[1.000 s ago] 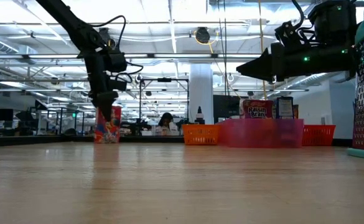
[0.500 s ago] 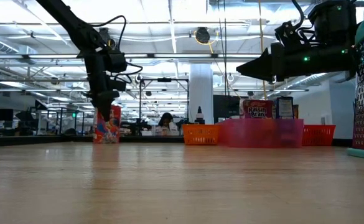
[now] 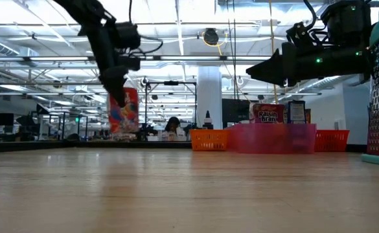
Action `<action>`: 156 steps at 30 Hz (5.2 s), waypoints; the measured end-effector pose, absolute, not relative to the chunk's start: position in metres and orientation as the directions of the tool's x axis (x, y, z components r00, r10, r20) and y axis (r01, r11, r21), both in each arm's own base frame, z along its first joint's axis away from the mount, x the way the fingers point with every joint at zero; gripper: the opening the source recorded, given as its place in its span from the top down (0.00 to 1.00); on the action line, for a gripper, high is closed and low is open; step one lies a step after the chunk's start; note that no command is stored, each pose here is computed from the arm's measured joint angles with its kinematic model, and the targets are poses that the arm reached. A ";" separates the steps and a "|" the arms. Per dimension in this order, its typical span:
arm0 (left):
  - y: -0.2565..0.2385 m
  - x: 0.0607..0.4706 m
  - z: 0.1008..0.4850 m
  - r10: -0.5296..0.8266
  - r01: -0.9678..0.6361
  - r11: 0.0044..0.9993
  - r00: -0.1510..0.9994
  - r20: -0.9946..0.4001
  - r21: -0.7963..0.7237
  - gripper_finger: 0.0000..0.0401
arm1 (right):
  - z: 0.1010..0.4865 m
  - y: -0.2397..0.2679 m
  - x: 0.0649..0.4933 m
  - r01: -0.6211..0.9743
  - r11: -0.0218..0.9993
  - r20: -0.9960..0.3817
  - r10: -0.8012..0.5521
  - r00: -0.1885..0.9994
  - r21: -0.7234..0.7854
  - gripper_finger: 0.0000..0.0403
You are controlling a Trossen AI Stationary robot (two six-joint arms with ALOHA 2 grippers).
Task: Pick & Place Kitchen Items
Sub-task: Put the red cereal box into the pink bin
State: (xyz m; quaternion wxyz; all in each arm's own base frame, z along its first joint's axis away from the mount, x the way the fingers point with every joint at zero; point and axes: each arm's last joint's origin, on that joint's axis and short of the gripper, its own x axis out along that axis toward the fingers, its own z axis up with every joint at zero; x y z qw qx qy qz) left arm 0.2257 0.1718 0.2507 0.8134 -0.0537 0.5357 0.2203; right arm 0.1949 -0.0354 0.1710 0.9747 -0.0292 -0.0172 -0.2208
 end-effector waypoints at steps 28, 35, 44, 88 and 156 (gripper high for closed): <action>0.033 0.311 0.288 0.232 -0.100 0.963 0.786 -0.573 0.252 0.80 | 0.190 -0.033 0.220 0.252 0.968 -0.006 -0.252 0.968 -0.017 0.37; 0.023 0.330 0.272 0.224 -0.071 0.957 0.798 -0.560 0.282 0.78 | 0.192 -0.032 0.221 0.207 0.978 0.002 -0.207 0.978 -0.003 0.37; 0.015 0.354 0.260 0.183 -0.027 0.960 0.813 -0.552 0.278 0.78 | 0.195 -0.033 0.234 0.161 0.987 -0.051 -0.161 0.986 -0.008 0.37; 0.013 0.381 0.264 0.226 -0.015 0.946 0.747 -0.626 0.324 0.78 | 0.199 -0.026 0.259 -0.016 1.000 -0.062 0.018 0.998 0.024 0.37; 0.051 0.354 0.253 0.327 -0.211 0.945 0.528 -0.784 0.252 0.63 | 0.208 -0.106 0.211 0.552 0.832 0.065 -0.548 0.834 -0.061 0.85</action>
